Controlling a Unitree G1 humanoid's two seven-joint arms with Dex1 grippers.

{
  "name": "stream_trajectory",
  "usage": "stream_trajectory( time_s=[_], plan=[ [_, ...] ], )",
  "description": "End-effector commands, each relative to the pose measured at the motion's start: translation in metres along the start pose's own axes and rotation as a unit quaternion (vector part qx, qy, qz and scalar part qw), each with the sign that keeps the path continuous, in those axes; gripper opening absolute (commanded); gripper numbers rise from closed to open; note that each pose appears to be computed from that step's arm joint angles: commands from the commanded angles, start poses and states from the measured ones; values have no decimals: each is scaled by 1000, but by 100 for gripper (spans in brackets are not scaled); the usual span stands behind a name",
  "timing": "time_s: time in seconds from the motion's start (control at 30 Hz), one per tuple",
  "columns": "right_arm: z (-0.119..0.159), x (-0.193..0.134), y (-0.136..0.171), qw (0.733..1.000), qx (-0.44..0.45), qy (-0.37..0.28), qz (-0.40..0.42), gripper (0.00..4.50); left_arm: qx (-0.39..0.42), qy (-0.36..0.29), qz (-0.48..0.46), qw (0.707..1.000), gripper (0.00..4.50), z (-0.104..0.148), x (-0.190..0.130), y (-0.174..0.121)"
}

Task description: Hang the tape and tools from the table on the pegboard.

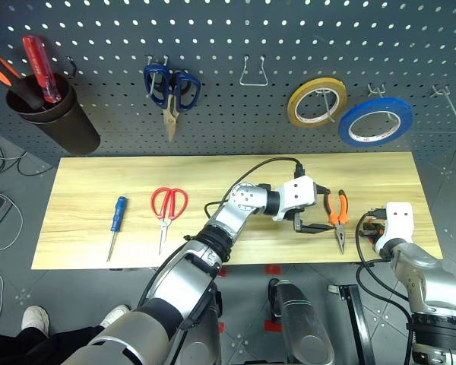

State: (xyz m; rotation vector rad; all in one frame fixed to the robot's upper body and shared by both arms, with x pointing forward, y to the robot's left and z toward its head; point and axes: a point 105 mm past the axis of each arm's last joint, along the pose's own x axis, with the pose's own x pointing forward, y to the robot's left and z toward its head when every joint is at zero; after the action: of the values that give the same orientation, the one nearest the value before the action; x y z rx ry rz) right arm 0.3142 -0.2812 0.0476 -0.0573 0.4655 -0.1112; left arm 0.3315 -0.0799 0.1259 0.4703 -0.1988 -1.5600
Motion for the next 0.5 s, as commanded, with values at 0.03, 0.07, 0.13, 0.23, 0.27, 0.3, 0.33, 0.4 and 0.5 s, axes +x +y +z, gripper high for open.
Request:
stream_trajectory(
  time_s=[0.03,0.07,0.13,0.23,0.27,0.3,0.33,0.4,0.5],
  plan=[
    [-8,-7,-15,999,-25,10,-27,6,9,-22,-13,1000,450,12,2,-1],
    [-6,-9,-17,999,-35,6,-31,6,10,-24,-15,1000,450,13,1,0],
    [2,-13,-19,997,-61,-16,-39,6,9,-30,-12,999,450,16,-2,2],
    [15,-21,-17,993,-93,-58,-53,6,4,-43,-6,999,450,22,-5,3],
    [23,-26,-15,989,-111,-82,-58,6,2,-50,-4,999,450,25,-7,2],
    [31,-30,-13,984,-127,-108,-64,6,-3,-54,2,999,450,28,-8,2],
    [40,-35,-8,978,-142,-134,-69,6,-13,-57,6,998,450,30,-10,2],
    [50,-40,-1,970,-157,-172,-75,6,-30,-61,18,998,450,32,-14,3],
    [60,-47,11,949,-205,-225,-86,6,-46,-65,29,996,450,39,-17,3]
  ],
)
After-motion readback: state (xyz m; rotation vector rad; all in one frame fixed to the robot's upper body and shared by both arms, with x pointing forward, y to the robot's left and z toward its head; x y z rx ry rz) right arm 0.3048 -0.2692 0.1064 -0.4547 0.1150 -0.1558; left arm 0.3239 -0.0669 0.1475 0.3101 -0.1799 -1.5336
